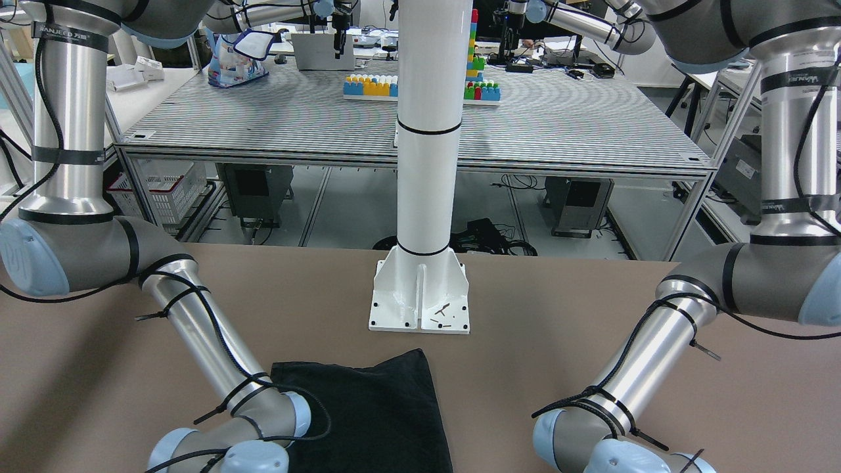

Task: Fold clothes

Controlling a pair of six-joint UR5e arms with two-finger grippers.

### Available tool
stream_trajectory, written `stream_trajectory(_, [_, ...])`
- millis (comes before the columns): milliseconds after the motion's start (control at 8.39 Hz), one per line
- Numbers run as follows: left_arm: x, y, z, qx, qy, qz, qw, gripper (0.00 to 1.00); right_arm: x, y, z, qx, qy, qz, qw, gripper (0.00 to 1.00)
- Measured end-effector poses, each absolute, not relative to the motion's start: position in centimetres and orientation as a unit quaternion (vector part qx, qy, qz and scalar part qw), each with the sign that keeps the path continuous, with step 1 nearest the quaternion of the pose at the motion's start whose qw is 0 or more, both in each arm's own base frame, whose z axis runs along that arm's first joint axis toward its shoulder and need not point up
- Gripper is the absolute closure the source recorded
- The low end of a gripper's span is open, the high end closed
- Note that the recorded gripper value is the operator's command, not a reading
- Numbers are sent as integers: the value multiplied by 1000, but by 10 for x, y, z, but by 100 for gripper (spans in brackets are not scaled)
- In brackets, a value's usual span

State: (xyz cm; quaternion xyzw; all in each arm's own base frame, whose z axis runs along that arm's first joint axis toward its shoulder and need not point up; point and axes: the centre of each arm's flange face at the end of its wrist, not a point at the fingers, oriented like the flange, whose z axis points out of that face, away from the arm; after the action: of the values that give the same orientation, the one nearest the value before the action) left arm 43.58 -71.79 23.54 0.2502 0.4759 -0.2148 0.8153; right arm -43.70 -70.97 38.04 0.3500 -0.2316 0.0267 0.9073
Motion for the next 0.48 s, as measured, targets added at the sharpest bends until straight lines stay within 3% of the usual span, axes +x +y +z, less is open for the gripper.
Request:
stream_trajectory(238, [430, -722, 233, 252, 475, -216, 815, 0, -399, -724, 390, 336, -247, 16, 909, 5])
stream_trajectory(477, [423, -726, 232, 254, 475, -217, 814, 0, -388, -720, 359, 328, -297, 30, 896, 5])
